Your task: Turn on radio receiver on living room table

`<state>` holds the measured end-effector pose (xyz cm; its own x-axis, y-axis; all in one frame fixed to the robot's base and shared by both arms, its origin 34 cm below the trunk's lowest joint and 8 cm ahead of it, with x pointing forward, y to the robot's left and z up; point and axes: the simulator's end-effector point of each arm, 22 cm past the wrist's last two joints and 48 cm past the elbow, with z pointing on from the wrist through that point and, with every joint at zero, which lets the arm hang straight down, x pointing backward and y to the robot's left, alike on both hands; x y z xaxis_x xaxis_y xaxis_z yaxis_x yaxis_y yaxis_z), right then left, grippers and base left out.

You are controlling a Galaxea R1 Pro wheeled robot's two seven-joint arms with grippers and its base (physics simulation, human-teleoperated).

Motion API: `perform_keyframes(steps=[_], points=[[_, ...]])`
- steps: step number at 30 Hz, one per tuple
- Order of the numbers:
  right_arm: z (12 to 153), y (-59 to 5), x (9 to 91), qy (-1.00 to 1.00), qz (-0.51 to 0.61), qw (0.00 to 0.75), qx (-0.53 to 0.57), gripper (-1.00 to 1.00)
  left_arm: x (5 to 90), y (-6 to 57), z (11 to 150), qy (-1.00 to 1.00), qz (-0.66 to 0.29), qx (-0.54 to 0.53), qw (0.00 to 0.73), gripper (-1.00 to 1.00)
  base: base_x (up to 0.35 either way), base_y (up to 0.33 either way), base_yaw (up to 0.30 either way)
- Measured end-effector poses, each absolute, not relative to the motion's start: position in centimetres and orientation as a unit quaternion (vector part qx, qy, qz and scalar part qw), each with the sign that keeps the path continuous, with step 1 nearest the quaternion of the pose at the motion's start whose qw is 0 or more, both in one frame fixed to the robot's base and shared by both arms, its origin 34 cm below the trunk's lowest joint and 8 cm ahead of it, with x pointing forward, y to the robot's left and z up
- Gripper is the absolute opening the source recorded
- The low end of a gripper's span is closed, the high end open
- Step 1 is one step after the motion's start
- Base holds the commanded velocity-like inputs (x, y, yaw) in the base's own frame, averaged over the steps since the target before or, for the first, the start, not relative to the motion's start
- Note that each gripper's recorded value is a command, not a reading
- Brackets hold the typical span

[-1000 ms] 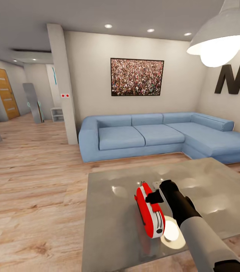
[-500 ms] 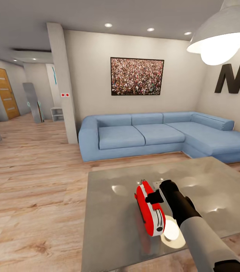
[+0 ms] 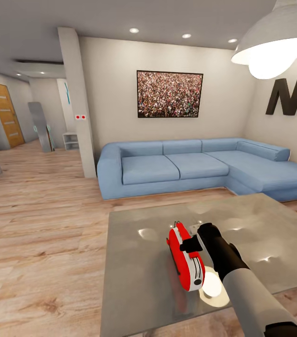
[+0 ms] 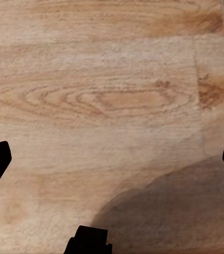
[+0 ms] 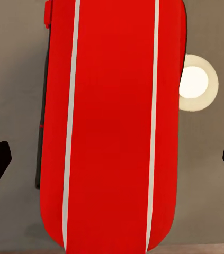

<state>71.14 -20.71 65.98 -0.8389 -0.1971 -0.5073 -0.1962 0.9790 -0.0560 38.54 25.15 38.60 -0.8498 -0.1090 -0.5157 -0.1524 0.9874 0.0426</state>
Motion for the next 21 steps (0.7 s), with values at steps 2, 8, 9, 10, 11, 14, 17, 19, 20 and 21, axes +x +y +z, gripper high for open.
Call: perform_keyframes(steps=[2, 8, 9, 10, 11, 14, 17, 19, 20, 21], points=[[65.97, -20.72, 71.14, 0.959, -0.001, 0.265, -0.103, 1.00, 38.54, 25.15, 38.60, 0.961, 0.041, -0.068, 0.265, 1.00, 0.000, 0.000, 0.000], [65.86, -20.76, 71.08, 0.959, -0.002, 0.263, -0.102, -1.00, 38.54, 25.12, 38.61, 0.961, 0.041, -0.068, 0.265, 1.00, 0.000, 0.000, 0.000], [65.77, -20.81, 71.04, 0.960, -0.003, 0.262, -0.103, -1.00, 38.54, 25.13, 38.61, 0.961, 0.041, -0.068, 0.265, 1.00, 0.000, 0.000, 0.000], [65.77, -20.89, 71.04, 0.960, -0.005, 0.262, -0.103, -1.00, 38.54, 25.12, 38.61, 0.961, 0.041, -0.068, 0.266, 1.00, 0.000, 0.000, 0.000], [65.77, -21.03, 71.07, 0.959, -0.008, 0.262, -0.104, -1.00, 38.54, 25.12, 38.61, 0.961, 0.041, -0.068, 0.266, 1.00, 0.000, 0.000, 0.000], [65.66, -20.82, 70.98, 0.960, -0.003, 0.261, -0.103, -1.00, 38.54, 25.12, 38.61, 0.961, 0.041, -0.068, 0.266, 1.00, 0.000, 0.000, 0.000], [65.61, -20.87, 70.96, 0.960, -0.004, 0.260, -0.103, -1.00, 38.54, 25.13, 38.61, 0.961, 0.041, -0.068, 0.265, 1.00, 0.000, 0.000, 0.000], [65.61, -20.88, 70.96, 0.960, -0.004, 0.260, -0.103, -1.00, 38.54, 25.13, 38.61, 0.961, 0.041, -0.068, 0.265, 1.00, 0.000, 0.000, 0.000], [65.60, -20.88, 70.96, 0.960, -0.004, 0.260, -0.103, -1.00, 38.54, 25.13, 38.61, 0.961, 0.041, -0.068, 0.265, 1.00, 0.000, 0.000, 0.000], [65.60, -20.88, 70.96, 0.960, -0.004, 0.260, -0.103, -1.00, 38.54, 25.13, 38.61, 0.961, 0.041, -0.068, 0.266, 1.00, 0.000, 0.000, 0.000]])
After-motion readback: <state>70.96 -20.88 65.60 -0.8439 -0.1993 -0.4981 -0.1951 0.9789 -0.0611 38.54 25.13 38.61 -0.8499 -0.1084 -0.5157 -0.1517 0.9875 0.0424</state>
